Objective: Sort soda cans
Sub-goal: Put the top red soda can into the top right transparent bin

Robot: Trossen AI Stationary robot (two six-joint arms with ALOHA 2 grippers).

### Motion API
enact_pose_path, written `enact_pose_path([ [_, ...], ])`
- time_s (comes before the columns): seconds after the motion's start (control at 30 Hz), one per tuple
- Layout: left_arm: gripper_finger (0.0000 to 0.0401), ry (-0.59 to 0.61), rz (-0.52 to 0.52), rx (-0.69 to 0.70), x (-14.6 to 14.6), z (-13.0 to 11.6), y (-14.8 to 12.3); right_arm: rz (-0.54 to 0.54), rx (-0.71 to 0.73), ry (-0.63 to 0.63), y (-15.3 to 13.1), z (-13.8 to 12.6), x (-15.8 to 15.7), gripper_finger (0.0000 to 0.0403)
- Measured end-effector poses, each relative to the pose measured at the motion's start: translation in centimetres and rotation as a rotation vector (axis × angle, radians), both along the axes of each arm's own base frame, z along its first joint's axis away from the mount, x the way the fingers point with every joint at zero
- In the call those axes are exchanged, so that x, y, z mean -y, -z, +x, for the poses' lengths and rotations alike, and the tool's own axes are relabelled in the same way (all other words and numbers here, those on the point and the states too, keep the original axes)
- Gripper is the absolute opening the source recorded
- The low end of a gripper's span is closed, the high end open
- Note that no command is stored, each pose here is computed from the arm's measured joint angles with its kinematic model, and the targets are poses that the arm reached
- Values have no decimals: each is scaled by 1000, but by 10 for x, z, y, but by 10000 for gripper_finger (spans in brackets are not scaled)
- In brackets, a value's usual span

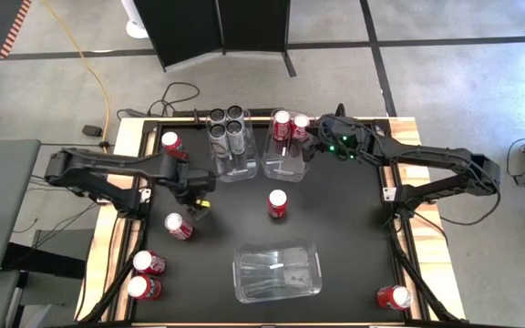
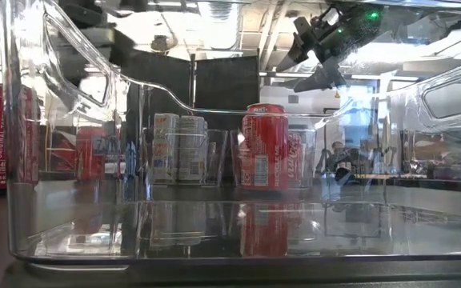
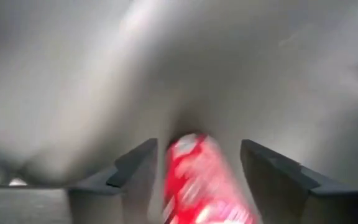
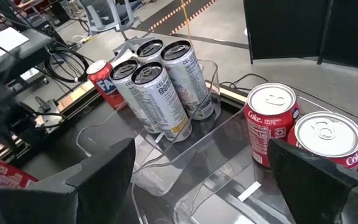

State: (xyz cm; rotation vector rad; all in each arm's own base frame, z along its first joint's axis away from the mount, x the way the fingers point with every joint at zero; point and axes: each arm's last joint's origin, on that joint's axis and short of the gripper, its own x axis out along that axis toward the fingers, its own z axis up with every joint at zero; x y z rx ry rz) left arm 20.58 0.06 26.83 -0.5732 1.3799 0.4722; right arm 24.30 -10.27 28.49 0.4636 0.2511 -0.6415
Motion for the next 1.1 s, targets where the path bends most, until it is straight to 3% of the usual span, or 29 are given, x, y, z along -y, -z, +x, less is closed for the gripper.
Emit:
enact_pose_path([
  [0.27, 349, -150, -48, 77, 14, -36, -18, 4, -26, 1, 2, -1, 0, 379],
  [0.43, 396, -172, -44, -11, 18, -44, -9, -15, -37, 18, 2, -4, 7, 379],
  [0.63, 396, -198, -188, -51, 30, -43, 25, -12, -35, 31, 2, -7, 14, 379],
  [0.83, 392, -223, -189, -56, 34, -44, 39, -10, -34, 23, 2, -7, 14, 379],
  [1.1, 310, -250, -202, -55, 34, -44, 44, -7, -33, 25, 2, -8, 15, 379],
])
